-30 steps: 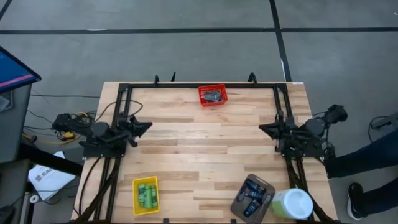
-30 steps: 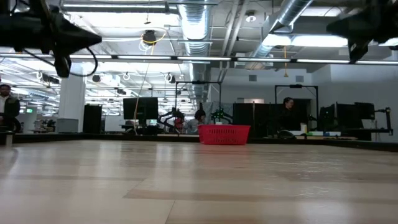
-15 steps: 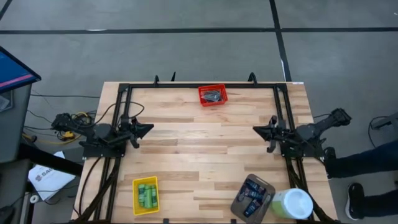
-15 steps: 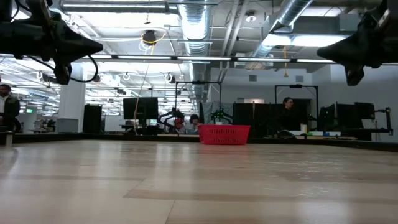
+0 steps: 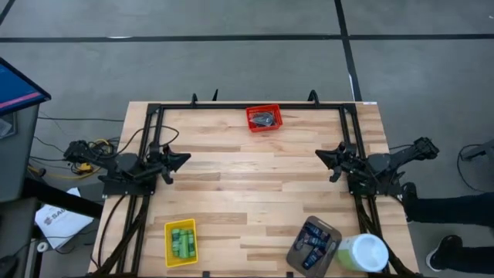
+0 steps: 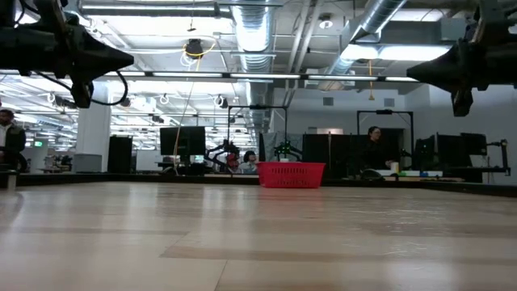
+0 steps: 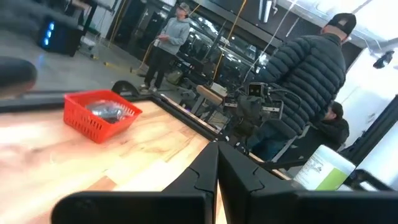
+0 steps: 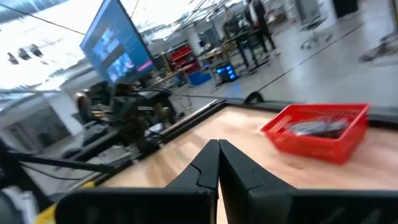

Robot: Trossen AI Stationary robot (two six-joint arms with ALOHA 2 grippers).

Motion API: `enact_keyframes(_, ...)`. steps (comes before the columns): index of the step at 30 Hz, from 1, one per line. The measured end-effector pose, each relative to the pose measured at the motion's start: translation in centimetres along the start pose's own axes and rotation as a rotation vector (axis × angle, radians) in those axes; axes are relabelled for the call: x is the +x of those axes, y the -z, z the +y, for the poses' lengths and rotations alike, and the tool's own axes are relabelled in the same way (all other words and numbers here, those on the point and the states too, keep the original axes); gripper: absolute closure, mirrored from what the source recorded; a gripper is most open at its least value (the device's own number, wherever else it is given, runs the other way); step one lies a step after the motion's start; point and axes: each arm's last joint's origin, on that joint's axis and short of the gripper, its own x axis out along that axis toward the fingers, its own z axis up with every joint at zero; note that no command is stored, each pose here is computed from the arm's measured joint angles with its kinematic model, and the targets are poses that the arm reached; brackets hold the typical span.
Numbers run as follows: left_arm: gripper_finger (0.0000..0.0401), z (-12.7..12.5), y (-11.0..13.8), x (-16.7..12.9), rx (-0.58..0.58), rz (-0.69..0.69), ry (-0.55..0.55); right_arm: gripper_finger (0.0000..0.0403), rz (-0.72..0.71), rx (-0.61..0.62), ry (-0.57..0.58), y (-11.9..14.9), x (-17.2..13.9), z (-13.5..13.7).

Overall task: Pick & Place Travel size toiletries
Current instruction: Return to Home Position

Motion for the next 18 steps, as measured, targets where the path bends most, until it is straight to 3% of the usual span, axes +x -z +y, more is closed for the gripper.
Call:
enact_keyframes(3, 0.0398, -0.2, -0.2, 0.0, 0.1, -0.011, 0.032, 0.0403, -0.027, -0.067, 0.038, -0.2, 0.2, -0.2)
enact_keyframes(7, 0.0396, -1.2, -1.4, -0.3, 0.21, -0.089, 0.265, 0.0403, -0.083, -0.087, 0.108, -0.8, 0.7, -0.8)
enact_keyframes(10, 0.0396, -1.6, -1.6, -0.6, 0.277, -0.099, 0.403, 0.0403, -0.101, -0.149, 0.052, -1.3, 1.0, -1.1)
enact_keyframes(12, 0.0397, -1.5, -1.4, -0.6, 0.287, -0.074, 0.411, 0.0403, -0.089, -0.199, 0.01, -1.4, 1.3, -1.5)
enact_keyframes(18, 0.0398, -1.1, -0.5, -0.4, 0.321, 0.012, 0.366, 0.0403, -0.023, -0.266, 0.069, -1.3, 2.0, -3.2)
